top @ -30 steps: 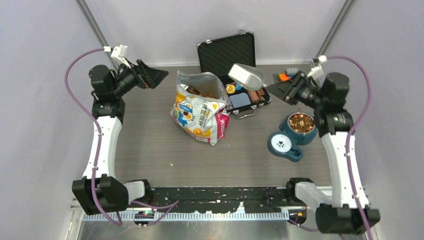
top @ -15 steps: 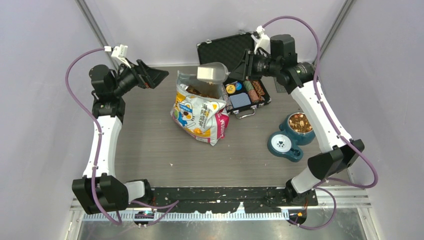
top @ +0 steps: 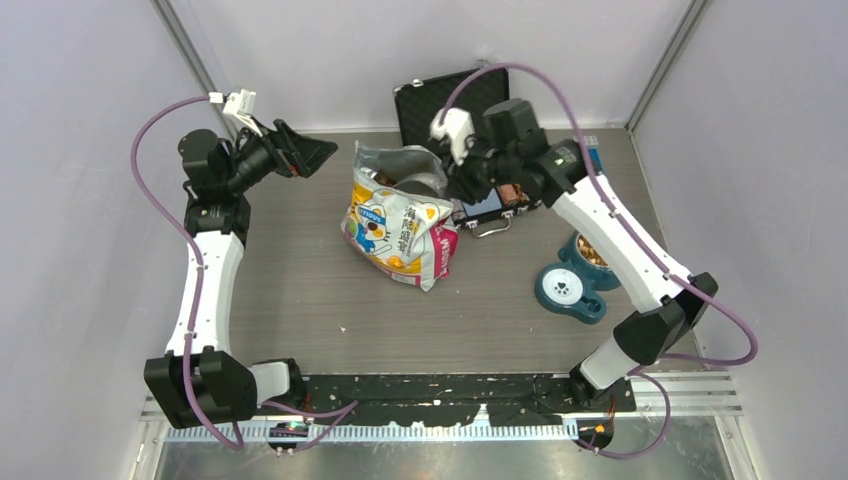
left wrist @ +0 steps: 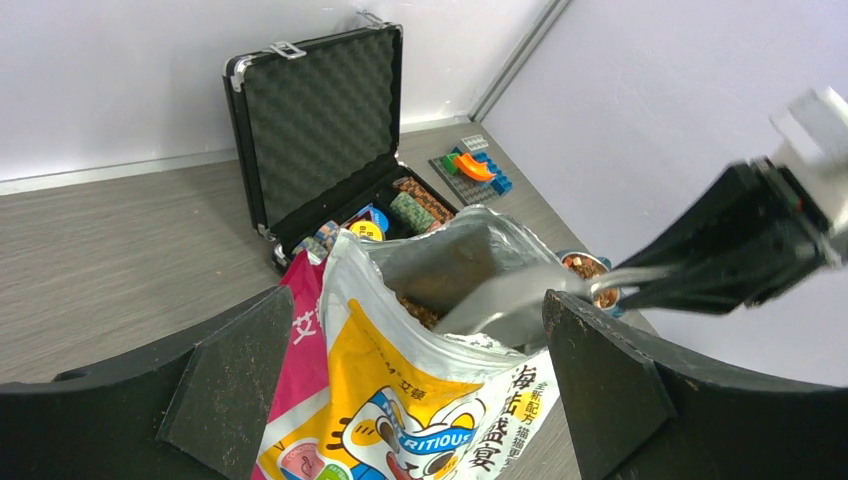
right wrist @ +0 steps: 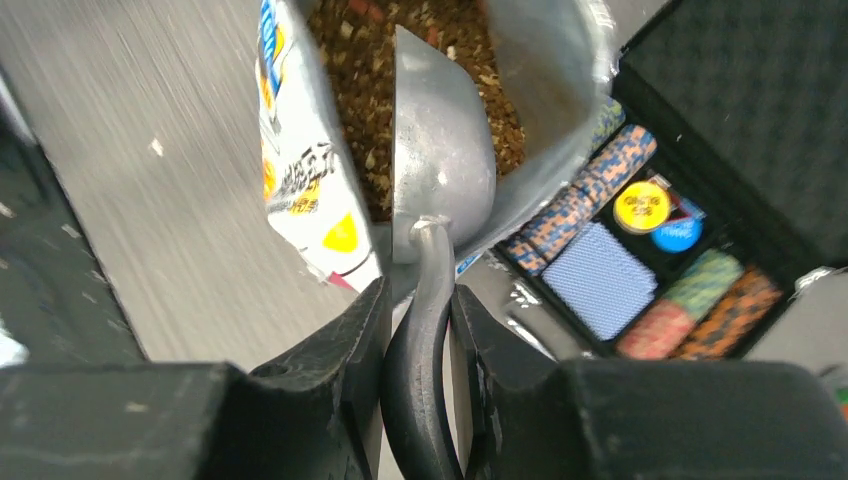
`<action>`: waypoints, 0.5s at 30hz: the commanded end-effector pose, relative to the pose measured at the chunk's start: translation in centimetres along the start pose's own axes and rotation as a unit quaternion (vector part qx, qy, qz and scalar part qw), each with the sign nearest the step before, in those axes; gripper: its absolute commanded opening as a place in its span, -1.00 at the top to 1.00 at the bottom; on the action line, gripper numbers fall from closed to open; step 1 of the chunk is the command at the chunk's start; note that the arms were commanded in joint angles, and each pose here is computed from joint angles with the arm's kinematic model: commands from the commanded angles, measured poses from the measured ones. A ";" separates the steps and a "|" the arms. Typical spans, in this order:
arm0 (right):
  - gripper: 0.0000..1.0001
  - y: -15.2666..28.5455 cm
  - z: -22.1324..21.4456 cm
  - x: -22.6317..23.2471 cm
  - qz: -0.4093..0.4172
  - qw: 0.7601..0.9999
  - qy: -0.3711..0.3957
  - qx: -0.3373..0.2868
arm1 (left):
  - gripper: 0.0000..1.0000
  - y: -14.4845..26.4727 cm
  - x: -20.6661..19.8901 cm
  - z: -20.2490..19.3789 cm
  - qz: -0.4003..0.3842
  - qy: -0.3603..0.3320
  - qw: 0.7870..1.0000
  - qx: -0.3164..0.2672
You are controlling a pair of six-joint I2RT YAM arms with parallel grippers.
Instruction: Serve the pet food
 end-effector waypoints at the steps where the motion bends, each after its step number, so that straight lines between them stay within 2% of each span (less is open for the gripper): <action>1: 0.89 -0.9 0.2 0.3 -0.065 0.967 0.241 0.050 | -0.98 0.4 -0.7 1.1 -0.007 -0.024 1.000 -0.012; 3: 0.90 -0.7 1.2 0.2 -0.088 0.960 0.263 0.033 | -0.98 0.5 -0.7 1.0 -0.005 -0.025 1.000 -0.011; 6: 0.89 -0.2 3.2 -0.1 -0.127 0.955 0.265 -0.026 | -0.98 0.6 -0.8 1.1 -0.002 -0.030 0.999 -0.013; 9: 0.90 -0.2 4.2 0.4 -0.118 0.957 0.257 -0.064 | -0.98 0.7 -0.8 1.1 -0.002 -0.030 0.999 -0.013; 12: 0.90 -1.2 3.8 0.9 -0.083 0.960 0.261 -0.056 | -0.98 0.7 -0.8 1.1 -0.001 -0.030 0.999 -0.013; 15: 0.89 -2.2 3.6 0.4 -0.096 0.967 0.236 -0.031 | -0.98 0.7 -0.8 1.0 -0.001 -0.032 0.999 -0.013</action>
Point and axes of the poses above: each gripper's point midway between its finger pads, its own y axis back along the fingers, its own x axis along the line the jaws close on, z = x × y, the point moved 7 cm from there along y, back along the fingers, and after that the axes turned 5 degrees about -y, right-handed, at the moved point
